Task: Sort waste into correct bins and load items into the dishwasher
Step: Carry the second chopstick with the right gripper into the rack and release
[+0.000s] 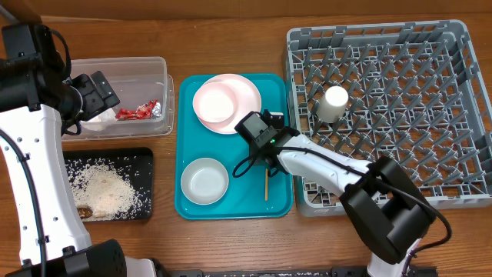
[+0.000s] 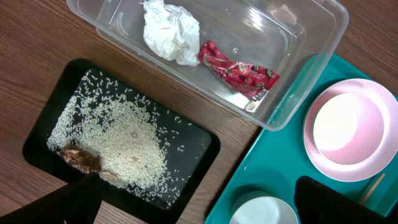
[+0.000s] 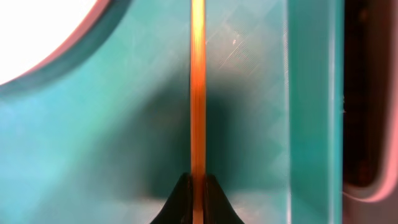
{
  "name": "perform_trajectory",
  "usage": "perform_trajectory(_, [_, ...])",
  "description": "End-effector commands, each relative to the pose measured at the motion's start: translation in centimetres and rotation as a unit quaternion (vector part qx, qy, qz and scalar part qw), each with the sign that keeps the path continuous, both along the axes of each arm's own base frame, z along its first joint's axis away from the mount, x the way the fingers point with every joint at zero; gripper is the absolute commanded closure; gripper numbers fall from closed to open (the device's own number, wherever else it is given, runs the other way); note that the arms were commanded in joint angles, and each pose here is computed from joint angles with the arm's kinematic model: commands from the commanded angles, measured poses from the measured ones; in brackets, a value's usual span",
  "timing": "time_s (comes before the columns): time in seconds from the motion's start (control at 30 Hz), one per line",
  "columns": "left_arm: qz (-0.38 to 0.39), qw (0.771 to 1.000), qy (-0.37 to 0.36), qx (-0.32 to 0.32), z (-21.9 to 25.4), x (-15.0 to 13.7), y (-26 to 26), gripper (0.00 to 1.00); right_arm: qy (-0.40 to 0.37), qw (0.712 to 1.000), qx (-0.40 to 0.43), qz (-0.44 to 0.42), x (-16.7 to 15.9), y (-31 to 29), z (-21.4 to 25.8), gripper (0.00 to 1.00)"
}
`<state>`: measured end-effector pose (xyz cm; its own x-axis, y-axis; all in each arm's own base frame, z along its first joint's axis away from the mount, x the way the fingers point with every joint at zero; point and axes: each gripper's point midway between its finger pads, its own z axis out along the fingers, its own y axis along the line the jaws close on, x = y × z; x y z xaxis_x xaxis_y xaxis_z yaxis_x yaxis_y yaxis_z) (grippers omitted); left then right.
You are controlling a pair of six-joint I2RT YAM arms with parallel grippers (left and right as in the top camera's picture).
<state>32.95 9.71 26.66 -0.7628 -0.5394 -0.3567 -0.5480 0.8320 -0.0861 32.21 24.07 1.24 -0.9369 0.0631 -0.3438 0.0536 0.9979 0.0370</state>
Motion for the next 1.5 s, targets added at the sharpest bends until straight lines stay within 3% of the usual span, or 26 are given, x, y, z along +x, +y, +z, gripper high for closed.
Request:
perform_trajectory(0.0, [0.008,1.000,0.000,-0.006,-0.2,0.1,0.1,0.00,-0.098,0.995,0.014,0.002,3.8,-0.1,7.1,0.96])
perform_trajectory(0.17, [0.008,1.000,0.000,-0.006,-0.2,0.1,0.1,0.00,-0.173,0.985,0.015,0.002,5.5,-1.9,13.8,0.96])
perform_trajectory(0.4, [0.008,1.000,0.000,-0.006,-0.2,0.1,0.1,0.00,-0.229,0.973,-0.008,0.019,6.5,-5.5,19.0,0.96])
perform_trajectory(0.63, [0.008,1.000,0.000,-0.006,-0.2,0.1,0.1,0.00,-0.205,0.972,-0.072,0.091,7.4,-8.8,18.1,0.96])
perform_trajectory(0.97, [0.008,1.000,0.000,-0.006,-0.2,0.1,0.1,0.00,-0.152,0.981,-0.021,0.118,6.9,-9.9,15.3,0.96])
perform_trajectory(1.47, [0.008,1.000,0.000,-0.006,-0.2,0.1,0.1,0.00,-0.148,0.981,-0.005,0.124,6.7,-9.3,15.2,0.96])
